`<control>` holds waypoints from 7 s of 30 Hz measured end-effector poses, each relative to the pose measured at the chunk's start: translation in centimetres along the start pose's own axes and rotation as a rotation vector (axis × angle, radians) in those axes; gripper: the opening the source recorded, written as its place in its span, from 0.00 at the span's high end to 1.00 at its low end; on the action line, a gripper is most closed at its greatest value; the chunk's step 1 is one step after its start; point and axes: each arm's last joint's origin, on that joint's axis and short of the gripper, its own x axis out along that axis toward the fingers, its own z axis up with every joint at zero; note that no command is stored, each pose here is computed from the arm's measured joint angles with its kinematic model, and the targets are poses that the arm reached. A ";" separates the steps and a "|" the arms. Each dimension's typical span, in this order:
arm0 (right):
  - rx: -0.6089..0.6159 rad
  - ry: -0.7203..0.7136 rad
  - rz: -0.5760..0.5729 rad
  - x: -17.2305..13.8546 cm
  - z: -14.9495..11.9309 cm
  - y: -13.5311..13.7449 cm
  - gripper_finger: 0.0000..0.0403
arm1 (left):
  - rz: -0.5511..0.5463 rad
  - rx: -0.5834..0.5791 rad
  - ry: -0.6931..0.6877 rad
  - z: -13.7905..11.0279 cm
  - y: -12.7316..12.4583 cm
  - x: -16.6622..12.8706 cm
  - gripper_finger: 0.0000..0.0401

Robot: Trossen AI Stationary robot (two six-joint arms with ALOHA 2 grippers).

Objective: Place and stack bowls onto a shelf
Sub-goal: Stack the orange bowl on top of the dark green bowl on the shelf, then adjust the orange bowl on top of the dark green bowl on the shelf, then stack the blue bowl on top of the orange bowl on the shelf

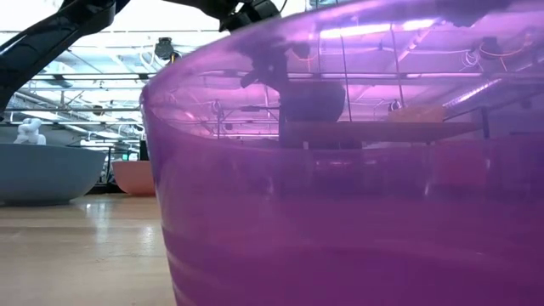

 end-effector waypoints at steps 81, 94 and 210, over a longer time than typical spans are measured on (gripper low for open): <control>-0.039 -0.033 -0.012 0.0 0.3 -0.1 0.78 | 0.011 0.209 -0.350 2.6 -2.7 -0.5 1.00; -0.044 -0.032 -0.013 0.0 0.3 -0.1 0.78 | 0.020 0.206 -0.276 1.5 -2.5 2.8 1.00; -0.216 0.006 0.176 2.6 2.8 2.8 0.78 | 0.664 -0.298 1.000 -29.4 -6.6 -5.9 0.78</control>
